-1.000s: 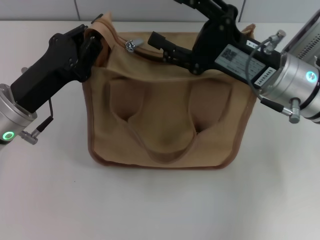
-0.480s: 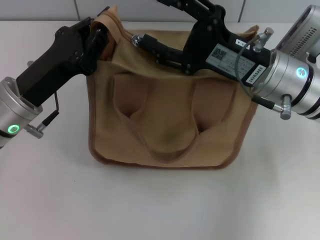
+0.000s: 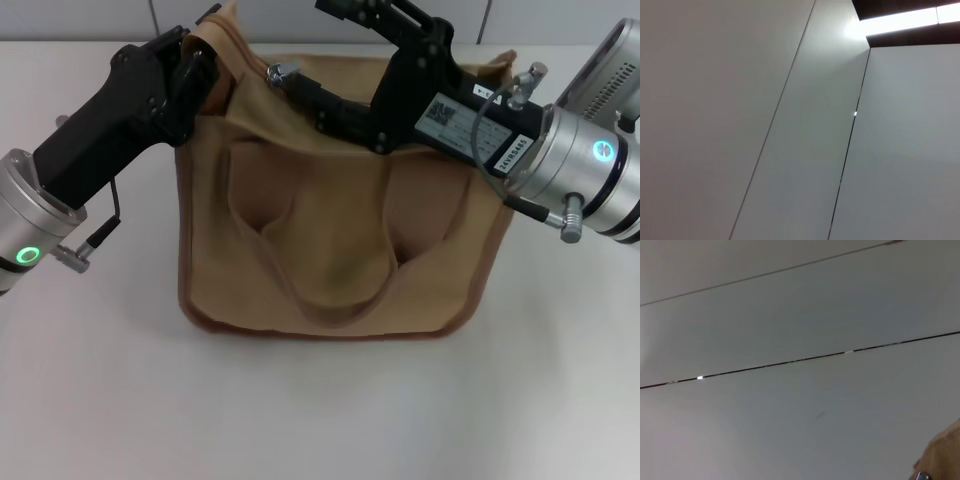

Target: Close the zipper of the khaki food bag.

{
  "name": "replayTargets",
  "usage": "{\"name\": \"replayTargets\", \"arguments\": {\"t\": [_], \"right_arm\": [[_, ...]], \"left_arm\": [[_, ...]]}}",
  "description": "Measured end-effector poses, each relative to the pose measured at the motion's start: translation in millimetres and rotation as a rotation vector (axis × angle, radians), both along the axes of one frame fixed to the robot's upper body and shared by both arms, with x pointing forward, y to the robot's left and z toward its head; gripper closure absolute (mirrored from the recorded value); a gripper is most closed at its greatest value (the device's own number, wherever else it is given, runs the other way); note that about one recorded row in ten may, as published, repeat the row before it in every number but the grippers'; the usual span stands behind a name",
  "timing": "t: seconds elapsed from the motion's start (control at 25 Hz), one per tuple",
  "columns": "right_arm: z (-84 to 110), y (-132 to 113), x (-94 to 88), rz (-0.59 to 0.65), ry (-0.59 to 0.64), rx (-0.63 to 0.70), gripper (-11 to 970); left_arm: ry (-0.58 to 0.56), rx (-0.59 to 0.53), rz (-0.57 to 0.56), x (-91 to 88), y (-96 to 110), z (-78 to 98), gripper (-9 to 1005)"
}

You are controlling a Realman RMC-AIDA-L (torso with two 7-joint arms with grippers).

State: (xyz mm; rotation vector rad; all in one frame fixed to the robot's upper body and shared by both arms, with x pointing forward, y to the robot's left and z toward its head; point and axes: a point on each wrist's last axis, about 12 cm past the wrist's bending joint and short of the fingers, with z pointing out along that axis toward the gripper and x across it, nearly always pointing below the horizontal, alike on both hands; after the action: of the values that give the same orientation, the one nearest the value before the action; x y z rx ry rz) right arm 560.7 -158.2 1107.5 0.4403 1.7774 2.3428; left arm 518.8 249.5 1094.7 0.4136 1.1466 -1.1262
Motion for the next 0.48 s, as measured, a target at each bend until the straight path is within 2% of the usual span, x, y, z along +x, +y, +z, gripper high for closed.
{"name": "replayTargets", "arguments": {"t": [0.48], "right_arm": [[0.9,2.0,4.7,-0.012,-0.002,-0.02,126]], "left_arm": [[-0.006,-0.016,-0.02,0.1,-2.6,2.3,964]]}}
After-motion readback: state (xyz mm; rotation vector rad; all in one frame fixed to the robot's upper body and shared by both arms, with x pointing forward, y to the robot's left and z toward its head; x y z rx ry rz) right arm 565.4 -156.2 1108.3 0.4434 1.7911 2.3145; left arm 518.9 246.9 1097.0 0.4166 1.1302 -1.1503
